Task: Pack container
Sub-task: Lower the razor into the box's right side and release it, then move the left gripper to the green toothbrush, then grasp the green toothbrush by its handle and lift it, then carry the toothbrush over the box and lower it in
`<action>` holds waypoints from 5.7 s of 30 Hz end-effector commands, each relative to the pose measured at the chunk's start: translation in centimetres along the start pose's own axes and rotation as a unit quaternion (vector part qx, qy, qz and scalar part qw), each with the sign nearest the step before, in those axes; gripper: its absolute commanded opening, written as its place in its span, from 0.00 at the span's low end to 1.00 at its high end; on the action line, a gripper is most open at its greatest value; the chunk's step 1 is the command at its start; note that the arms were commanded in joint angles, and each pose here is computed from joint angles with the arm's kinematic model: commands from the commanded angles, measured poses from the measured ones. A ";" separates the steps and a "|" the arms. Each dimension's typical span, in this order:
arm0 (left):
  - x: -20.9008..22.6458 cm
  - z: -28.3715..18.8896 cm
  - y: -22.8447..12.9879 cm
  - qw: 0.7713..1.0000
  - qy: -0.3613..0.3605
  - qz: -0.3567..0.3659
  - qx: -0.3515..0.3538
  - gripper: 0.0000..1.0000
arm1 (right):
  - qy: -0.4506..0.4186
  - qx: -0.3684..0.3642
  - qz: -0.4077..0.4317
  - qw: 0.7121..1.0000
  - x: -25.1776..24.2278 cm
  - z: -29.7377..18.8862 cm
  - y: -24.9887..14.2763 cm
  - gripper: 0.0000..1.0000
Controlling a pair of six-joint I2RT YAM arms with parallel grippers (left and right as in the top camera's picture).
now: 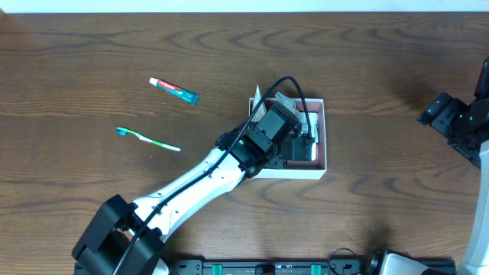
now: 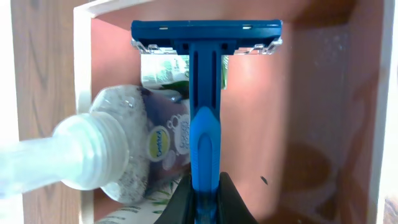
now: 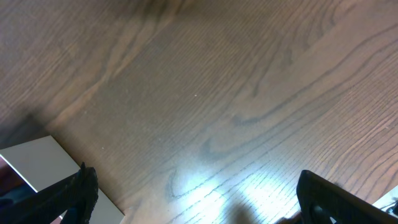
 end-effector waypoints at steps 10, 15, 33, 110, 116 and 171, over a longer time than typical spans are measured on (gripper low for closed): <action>0.3 0.2 0.2 1.000 0.006 0.005 0.002 0.47 | -0.001 -0.006 0.009 1.000 -0.2 -0.3 0.3 0.99; 0.3 0.1 0.2 1.000 0.008 0.005 0.001 0.98 | -0.001 -0.006 0.009 1.000 -0.2 -0.3 0.3 0.99; 1.2 -11.5 3.0 0.986 0.091 -0.086 -0.107 0.98 | -0.001 -0.006 0.009 1.000 -0.2 -0.3 0.3 0.99; 4.9 -2.6 -33.1 0.240 0.118 -0.935 0.232 0.66 | -0.001 -0.006 0.009 1.000 -0.2 -0.3 0.3 0.99; 4.1 -1.8 -33.4 0.253 0.101 -0.929 0.252 0.51 | -0.001 -0.006 0.009 1.000 -0.2 -0.3 0.3 0.99; 1.9 -15.2 1.5 0.977 -0.057 -0.149 -0.139 0.06 | -0.001 -0.006 0.009 1.000 -0.2 -0.3 0.3 0.99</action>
Point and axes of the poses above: each gripper's point midway between its finger pads, its own z axis out along the fingers, its own x axis along the line the jaws close on, y = z × x, the point moved 7 cm from there along -z, back along the fingers, and after that the axes turned 8 degrees about -z, right-handed, at the moved point
